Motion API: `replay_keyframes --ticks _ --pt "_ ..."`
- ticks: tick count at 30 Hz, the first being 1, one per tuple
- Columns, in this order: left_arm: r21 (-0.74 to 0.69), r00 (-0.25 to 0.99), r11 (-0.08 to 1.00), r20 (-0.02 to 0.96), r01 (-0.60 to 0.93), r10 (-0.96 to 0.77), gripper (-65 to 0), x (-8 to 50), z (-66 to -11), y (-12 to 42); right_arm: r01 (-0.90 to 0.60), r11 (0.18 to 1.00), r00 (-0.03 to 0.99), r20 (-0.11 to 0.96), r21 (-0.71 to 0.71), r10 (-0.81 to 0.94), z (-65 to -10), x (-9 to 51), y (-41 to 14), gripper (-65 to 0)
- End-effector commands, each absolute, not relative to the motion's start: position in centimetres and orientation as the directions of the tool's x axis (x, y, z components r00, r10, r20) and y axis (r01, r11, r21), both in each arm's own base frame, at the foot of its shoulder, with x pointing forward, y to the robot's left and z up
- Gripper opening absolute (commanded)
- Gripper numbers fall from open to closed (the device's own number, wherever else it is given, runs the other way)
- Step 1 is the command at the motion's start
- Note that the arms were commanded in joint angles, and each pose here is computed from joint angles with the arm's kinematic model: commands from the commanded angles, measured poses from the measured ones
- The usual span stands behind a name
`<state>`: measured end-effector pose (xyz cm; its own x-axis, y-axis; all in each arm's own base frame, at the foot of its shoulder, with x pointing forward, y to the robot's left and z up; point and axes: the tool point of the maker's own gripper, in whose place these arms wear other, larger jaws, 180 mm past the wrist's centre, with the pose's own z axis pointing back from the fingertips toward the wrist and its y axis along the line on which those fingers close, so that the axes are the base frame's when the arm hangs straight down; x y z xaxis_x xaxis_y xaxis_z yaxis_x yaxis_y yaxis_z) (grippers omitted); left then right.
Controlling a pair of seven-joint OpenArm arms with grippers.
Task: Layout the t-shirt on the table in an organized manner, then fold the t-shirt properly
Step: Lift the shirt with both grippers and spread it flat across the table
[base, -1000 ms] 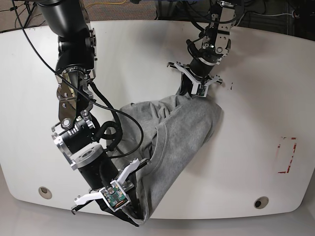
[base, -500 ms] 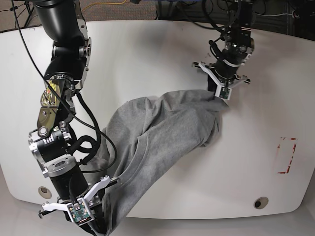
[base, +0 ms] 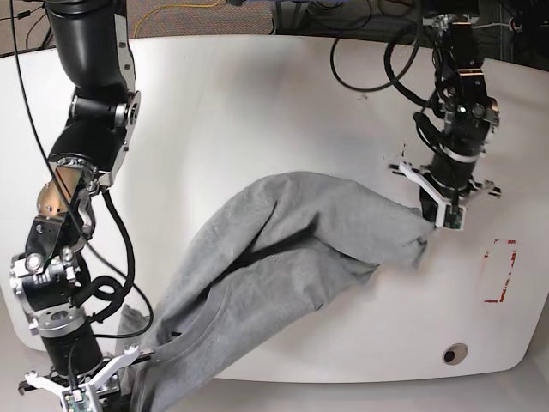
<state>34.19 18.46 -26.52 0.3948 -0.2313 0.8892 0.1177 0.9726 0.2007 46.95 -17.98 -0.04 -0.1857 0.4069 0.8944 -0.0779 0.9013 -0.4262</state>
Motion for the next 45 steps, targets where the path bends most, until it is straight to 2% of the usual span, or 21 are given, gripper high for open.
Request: replay_keyframes --ticks 1,11,18,23,28,35,45 --pt "0.218 0.315 0.974 0.922 0.063 -0.226 -64.4 35.7 -22.8 20.0 -0.020 0.901 -0.258 0.873 -0.433 0.414 3.6 46.8 -19.2 -65.0" --pt "0.292 0.306 0.955 0.914 -0.042 -0.266 -64.4 38.8 -15.5 25.3 0.054 0.900 -0.240 0.869 -0.433 0.432 7.0 48.3 -23.0 -65.0" --pt "0.322 0.308 0.944 0.907 -0.071 -0.286 -64.4 39.9 -11.7 26.5 0.079 0.896 -0.236 0.866 -0.436 0.442 8.0 48.3 -24.2 -65.0" --pt "0.358 0.334 0.928 0.891 -0.101 -0.308 -64.4 39.8 -10.4 28.0 0.108 0.904 -0.162 0.890 -0.413 0.426 6.8 47.9 -26.6 -65.0" --pt "0.364 0.345 0.926 0.886 -0.102 -0.310 -64.4 39.6 -10.7 28.2 0.119 0.915 -0.081 0.915 -0.385 0.395 3.2 47.6 -28.7 -65.0" --pt "0.402 0.473 0.913 0.820 -0.076 -0.322 -64.4 37.2 -15.6 29.9 0.134 0.930 0.097 0.939 -0.342 0.331 -5.6 45.9 -32.4 -65.0" --pt "0.450 0.695 0.891 0.620 0.064 -0.364 -64.4 30.2 -25.3 31.8 0.153 0.946 0.330 0.917 -0.286 0.224 -18.5 38.9 -34.1 -65.0"
